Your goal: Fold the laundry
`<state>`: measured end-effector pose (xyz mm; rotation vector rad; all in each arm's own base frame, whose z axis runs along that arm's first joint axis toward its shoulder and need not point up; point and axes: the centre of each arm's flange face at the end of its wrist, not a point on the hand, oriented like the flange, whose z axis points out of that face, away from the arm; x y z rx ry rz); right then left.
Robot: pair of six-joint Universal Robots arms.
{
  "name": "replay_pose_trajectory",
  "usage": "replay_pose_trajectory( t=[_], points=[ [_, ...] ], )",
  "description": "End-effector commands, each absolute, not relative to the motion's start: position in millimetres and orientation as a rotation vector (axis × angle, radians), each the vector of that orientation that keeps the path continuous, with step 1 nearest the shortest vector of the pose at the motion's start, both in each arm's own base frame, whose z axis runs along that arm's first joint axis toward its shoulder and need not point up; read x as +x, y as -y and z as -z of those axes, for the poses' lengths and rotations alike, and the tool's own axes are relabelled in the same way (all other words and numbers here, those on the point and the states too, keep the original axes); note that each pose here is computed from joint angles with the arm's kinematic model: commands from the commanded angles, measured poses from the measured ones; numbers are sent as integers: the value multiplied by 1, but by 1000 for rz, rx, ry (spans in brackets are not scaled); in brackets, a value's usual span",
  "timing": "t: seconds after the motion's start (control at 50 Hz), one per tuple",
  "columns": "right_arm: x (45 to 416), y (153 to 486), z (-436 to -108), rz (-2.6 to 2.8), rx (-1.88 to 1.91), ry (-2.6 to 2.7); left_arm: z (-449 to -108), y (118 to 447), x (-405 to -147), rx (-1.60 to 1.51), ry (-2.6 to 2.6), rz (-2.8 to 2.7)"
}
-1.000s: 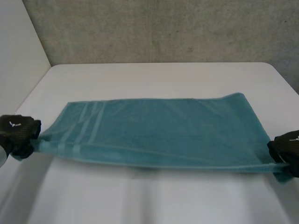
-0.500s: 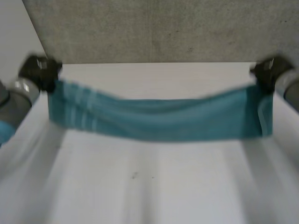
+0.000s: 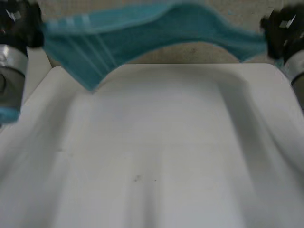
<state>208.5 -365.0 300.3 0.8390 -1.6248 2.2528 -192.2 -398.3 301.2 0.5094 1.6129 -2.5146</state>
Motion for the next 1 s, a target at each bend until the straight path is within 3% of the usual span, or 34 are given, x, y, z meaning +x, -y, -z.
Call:
replay_pose_trajectory(
  t=[0.02,0.1,0.22,0.5,0.9,1.0],
  points=[
    [213,339,-224,-2120,1060,1890,-210,378,-192,593,-1902,2322],
    [211,337,-171,-1996,1140,2077,-185,373,-191,614,-1968,2274],
    [187,342,-132,-1835,1086,2251,-173,368,-189,621,-2012,2232],
    [142,348,-129,-1764,534,2678,-178,364,-183,598,-2008,2230],
    [128,349,-127,-1729,496,2707,-176,357,-182,611,-2057,2179],
    [126,345,-159,-1813,541,2606,-180,342,-180,626,-2137,2108]
  ],
)
